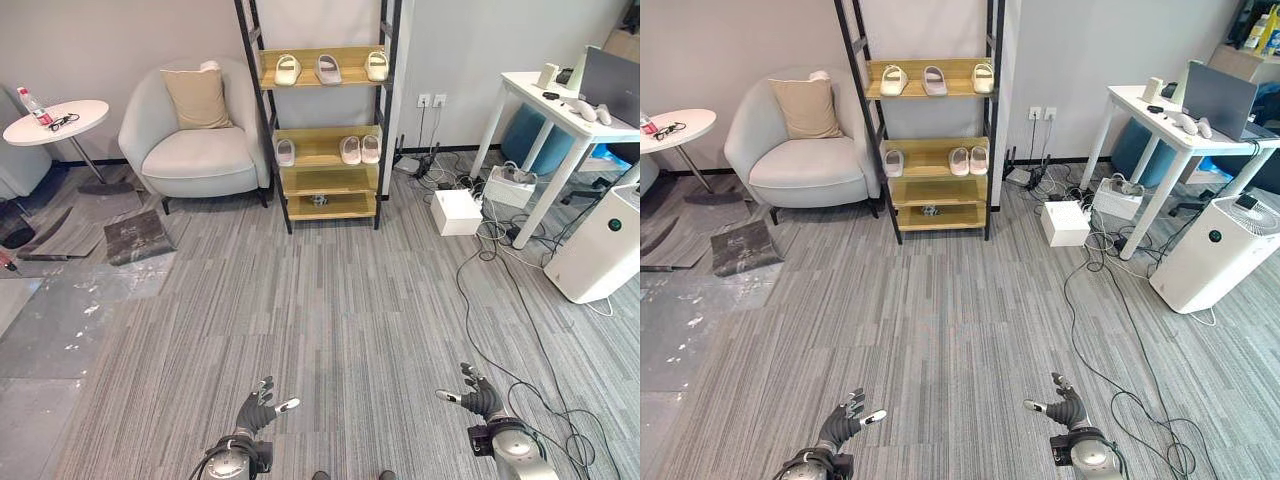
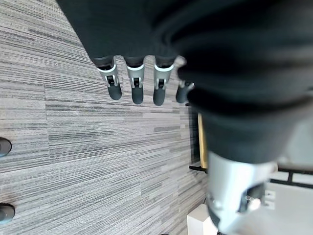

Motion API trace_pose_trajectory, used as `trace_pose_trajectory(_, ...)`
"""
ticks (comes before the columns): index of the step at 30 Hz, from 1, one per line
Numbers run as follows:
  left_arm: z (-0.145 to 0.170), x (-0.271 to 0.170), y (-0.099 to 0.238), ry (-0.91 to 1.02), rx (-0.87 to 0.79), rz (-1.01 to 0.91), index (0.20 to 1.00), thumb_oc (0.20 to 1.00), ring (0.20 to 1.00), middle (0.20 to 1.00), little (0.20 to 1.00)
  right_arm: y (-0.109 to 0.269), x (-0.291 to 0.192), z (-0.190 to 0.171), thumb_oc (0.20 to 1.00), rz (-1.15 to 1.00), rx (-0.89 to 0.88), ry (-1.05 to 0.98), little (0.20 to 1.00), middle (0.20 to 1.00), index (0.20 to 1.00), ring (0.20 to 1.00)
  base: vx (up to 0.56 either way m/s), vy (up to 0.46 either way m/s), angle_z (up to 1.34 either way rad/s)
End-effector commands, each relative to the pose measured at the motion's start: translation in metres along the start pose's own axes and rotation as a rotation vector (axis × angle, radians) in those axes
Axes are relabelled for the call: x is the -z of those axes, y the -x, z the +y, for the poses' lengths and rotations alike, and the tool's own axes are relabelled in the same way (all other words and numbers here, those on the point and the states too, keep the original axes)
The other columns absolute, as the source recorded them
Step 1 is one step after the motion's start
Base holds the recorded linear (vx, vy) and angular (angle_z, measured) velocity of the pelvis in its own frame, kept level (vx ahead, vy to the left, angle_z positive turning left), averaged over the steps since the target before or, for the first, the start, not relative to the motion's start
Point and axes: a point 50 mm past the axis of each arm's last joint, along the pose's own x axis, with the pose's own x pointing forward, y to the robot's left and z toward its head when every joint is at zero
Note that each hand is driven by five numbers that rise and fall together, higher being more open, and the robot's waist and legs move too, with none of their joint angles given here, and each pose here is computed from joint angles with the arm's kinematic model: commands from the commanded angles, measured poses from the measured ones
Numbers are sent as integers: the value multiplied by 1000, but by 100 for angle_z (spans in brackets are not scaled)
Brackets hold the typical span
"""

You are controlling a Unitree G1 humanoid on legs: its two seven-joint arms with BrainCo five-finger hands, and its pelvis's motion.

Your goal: Arrange the slippers neatly on the shoe rack.

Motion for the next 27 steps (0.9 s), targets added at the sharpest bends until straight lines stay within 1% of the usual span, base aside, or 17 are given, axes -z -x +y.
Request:
trace_pose_trajectory(1, 2, -28, -12, 24, -14, -100, 1000, 1000, 1000, 1000, 1000, -8, -29, 4, 1000, -118, -12, -21, 1000, 1000, 1000, 1000, -5, 3, -4)
trace_pose_trajectory(9, 4, -29, -11, 21, -22, -106, 1000, 1000, 1000, 1000, 1000, -6, -31, 8, 1000, -131, -40, -15, 1000, 1000, 1000, 1000, 9, 13, -2)
trace_pose_trajectory(12, 8, -27, -12, 34, -49, -99, 1000, 1000, 1000, 1000, 1000, -9, -36, 9, 1000, -145, -40, -18, 1000, 1000, 1000, 1000, 52, 140, -2)
trace_pose_trajectory(16, 11, -36, -12, 51, -57, -138, 1000, 1000, 1000, 1000, 1000, -11, -43, 5, 1000, -162, -24, -23, 1000, 1000, 1000, 1000, 4, 171, -5)
trace_pose_trajectory(19, 11, -51, -13, 76, -44, -202, 1000, 1000, 1000, 1000, 1000, -13, -53, 5, 1000, -200, -25, -13, 1000, 1000, 1000, 1000, 4, 202, -27)
trace_pose_trajectory(26, 13, -66, -15, 143, -28, -262, 1000, 1000, 1000, 1000, 1000, -13, -56, -2, 1000, -216, -5, -29, 1000, 1000, 1000, 1000, 163, 5, -6)
trace_pose_trajectory(27, 16, -68, -17, 161, -47, -263, 1000, 1000, 1000, 1000, 1000, -11, -50, -4, 1000, -199, 11, -40, 1000, 1000, 1000, 1000, 333, -82, 11)
